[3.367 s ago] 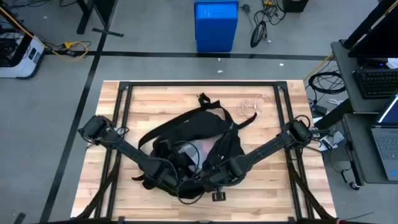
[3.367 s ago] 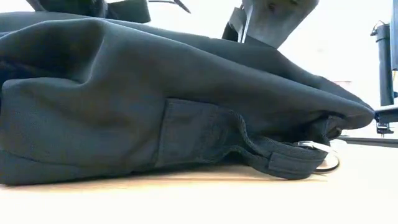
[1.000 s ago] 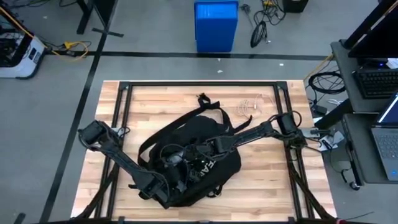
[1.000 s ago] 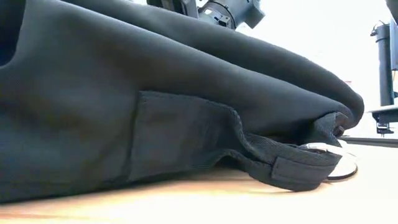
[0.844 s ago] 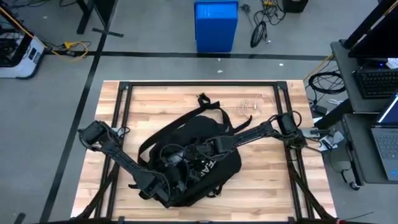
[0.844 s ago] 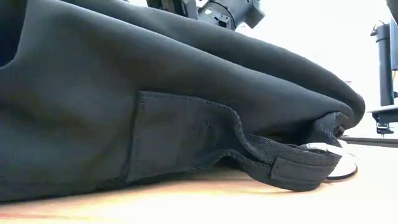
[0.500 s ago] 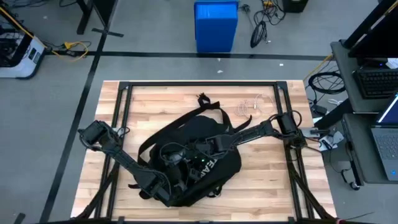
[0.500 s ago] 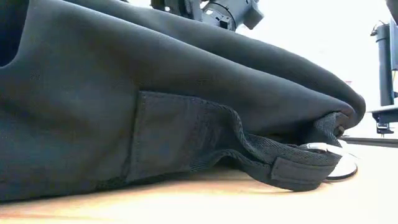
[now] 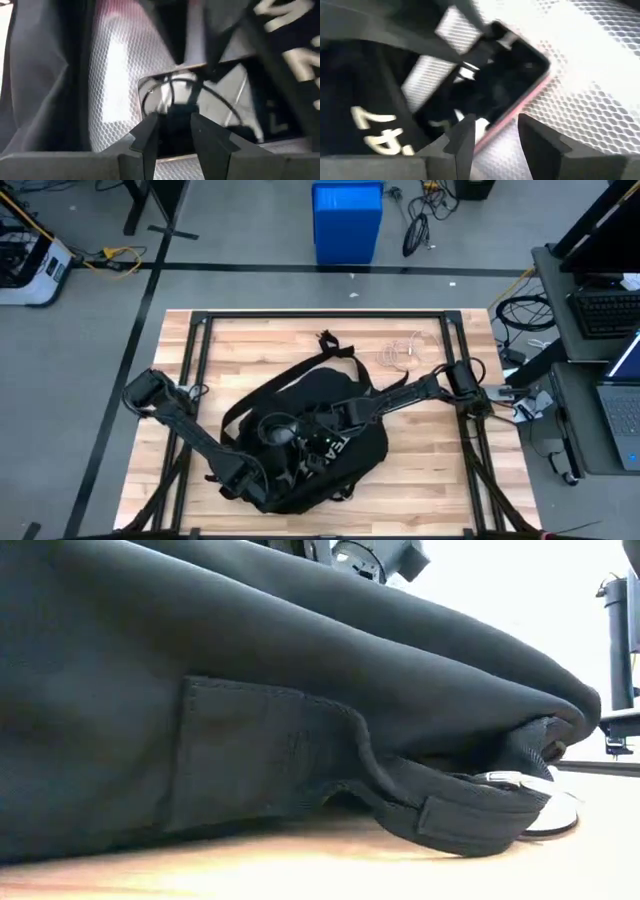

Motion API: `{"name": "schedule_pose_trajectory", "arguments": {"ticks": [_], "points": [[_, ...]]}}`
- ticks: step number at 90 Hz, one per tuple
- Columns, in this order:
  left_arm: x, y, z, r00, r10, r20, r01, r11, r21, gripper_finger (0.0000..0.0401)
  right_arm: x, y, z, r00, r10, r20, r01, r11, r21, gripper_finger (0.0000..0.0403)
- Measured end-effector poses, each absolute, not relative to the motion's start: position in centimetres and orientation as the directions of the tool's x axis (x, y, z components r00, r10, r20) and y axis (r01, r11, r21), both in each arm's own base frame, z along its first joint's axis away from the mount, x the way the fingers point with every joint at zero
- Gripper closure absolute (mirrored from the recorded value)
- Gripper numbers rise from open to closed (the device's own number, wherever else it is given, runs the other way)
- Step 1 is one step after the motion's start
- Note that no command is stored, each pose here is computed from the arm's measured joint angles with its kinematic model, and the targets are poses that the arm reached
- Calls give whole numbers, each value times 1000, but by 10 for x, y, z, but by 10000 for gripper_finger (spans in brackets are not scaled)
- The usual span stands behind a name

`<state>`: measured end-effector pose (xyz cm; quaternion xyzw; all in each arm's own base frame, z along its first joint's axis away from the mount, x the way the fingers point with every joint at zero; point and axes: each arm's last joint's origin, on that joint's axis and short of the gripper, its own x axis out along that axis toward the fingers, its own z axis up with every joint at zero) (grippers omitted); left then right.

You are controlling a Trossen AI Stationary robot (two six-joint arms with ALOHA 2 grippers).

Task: Unpack backpack
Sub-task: Remove the pink cellphone from the black backpack

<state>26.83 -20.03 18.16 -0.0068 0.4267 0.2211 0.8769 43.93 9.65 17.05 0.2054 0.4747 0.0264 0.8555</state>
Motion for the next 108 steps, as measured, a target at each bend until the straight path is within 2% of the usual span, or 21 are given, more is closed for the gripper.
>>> {"name": "schedule_pose_trajectory", "arguments": {"ticks": [17, 36, 47, 66, 87, 108], "points": [[264, -207, 179, 480, 273, -834, -364, 927, 94, 297, 439, 95, 170, 551, 213, -807, 166, 920, 356, 268], [258, -200, 166, 424, 266, -866, -372, 923, 101, 297, 439, 94, 169, 550, 196, -812, 172, 925, 339, 268], [260, -195, 154, 417, 200, -887, -366, 930, 37, 300, 438, 93, 169, 550, 158, -820, 193, 931, 309, 268], [269, -187, 142, 466, 115, -877, -338, 939, -56, 335, 439, 92, 168, 557, 148, -817, 174, 941, 289, 268], [275, -179, 143, 472, 135, -871, -367, 929, -55, 375, 440, 93, 169, 562, 181, -807, 152, 936, 317, 268], [277, -175, 142, 471, 142, -871, -364, 930, -46, 388, 443, 93, 170, 587, 219, -779, 122, 928, 352, 268]]}}
